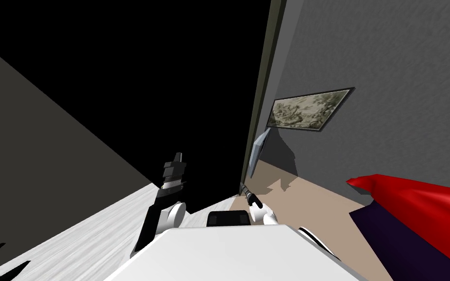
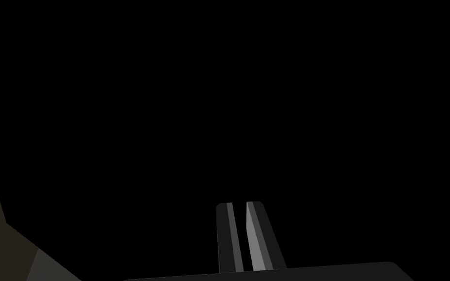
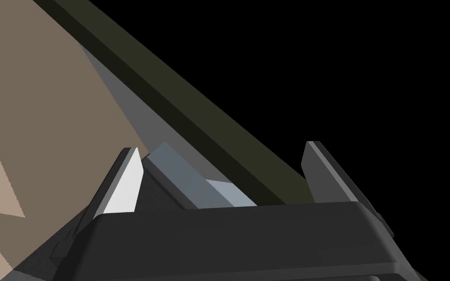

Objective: Push the door open

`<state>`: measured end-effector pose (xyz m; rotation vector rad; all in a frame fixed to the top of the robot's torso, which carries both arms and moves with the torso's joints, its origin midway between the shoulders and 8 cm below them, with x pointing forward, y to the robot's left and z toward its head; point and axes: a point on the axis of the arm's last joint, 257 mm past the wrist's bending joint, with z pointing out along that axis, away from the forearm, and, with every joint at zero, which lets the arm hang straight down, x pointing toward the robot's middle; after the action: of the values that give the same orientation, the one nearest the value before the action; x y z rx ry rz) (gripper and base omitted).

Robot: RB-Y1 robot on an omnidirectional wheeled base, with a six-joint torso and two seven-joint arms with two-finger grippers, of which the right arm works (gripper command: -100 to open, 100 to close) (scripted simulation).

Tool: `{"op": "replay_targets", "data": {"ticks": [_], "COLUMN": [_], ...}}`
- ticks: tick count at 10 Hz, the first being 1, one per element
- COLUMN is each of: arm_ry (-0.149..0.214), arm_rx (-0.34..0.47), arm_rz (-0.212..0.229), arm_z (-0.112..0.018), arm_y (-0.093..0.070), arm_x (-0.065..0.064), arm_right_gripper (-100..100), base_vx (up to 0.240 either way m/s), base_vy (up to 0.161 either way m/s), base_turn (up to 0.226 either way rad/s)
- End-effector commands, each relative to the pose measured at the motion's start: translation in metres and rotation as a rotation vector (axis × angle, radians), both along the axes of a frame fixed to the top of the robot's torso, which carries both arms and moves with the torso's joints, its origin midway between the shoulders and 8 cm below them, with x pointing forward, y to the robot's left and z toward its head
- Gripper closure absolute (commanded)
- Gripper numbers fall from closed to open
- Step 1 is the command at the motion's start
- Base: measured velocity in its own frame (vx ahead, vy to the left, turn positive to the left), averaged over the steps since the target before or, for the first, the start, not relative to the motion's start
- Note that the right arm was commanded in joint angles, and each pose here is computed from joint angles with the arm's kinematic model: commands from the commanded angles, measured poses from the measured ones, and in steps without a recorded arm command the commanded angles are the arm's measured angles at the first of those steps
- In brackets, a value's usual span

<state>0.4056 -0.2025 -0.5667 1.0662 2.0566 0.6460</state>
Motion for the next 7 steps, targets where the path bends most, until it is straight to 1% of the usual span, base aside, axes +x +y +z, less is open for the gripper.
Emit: {"op": "replay_targets", "data": {"ticks": [1,3,5,7], "arm_ry": [0.036,0.084,0.084,0.133], "arm_rx": [-0.028,-0.059,-0.059,-0.087], "arm_rz": [-0.010,-0.024,-0.024,-0.035], "arm_z": [-0.009,-0.019,-0.019,-0.028], "arm_y": [-0.014,-0.030,-0.030,-0.045], "arm_x": [-0.006,-0.015,-0.015,-0.025], "arm_right_gripper": [-100,-100,-100,-100], "base_vx": [0.089,0.094,0.037,0.050], "base_vy": [0.025,0.031,0.003,0.007], "base_turn": [-0.020,-0.021,-0.002,-0.018]}}
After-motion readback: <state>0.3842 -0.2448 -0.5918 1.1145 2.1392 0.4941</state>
